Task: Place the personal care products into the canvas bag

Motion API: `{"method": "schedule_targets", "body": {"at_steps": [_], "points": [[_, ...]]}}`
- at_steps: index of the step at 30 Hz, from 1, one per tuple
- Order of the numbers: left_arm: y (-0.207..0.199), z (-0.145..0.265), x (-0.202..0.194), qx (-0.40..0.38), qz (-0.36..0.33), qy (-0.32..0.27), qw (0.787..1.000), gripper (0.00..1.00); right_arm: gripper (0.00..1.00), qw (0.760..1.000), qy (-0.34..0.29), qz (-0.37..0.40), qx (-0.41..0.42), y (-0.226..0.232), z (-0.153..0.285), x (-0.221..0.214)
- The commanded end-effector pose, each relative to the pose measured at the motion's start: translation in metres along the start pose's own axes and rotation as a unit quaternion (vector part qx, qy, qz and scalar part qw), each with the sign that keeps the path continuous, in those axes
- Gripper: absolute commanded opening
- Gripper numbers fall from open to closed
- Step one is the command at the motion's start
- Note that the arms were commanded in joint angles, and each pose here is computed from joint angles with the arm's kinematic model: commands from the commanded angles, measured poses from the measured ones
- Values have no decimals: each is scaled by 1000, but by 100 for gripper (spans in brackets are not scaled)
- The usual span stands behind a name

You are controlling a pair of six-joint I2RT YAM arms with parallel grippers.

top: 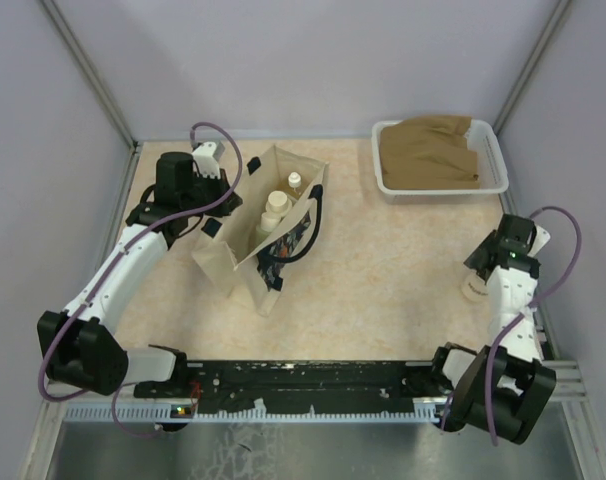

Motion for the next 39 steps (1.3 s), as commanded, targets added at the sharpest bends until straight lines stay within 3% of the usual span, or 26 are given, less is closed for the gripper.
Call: {"method": "schedule_targets", "body": {"at_steps": [1, 7, 13, 24, 29, 33, 39], "points": [[-4, 1, 11, -13, 1, -31, 999, 2, 0, 987, -87, 16, 134, 21, 35, 35], [-2, -2, 12, -5, 3, -30, 1000, 2, 0, 954, -144, 77, 251, 56, 102, 63], [-3, -2, 15, -9, 0, -22, 1000, 1, 0, 884, -189, 115, 412, 99, 189, 87], [-1, 8, 23, 13, -14, -22, 1000, 0, 0, 694, -217, 234, 645, 192, 327, 57], [3, 12, 24, 30, -22, -9, 999, 0, 0, 614, -243, 261, 704, 227, 360, 31], [9, 14, 19, 51, -18, 1, 999, 0, 0, 564, -262, 275, 733, 249, 385, 9], [10, 18, 15, 52, -17, 4, 998, 0, 0, 523, -272, 288, 754, 282, 402, -12]]}}
Point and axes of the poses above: each gripper's point midway between its finger pads, its own z axis back along the fingers, its own y axis along the line the jaws close on, x = y × z, the point moved 7 cm from there along z, back along the fingers, and after that the axes turned 3 degrees about z, right-handed, at the moved point
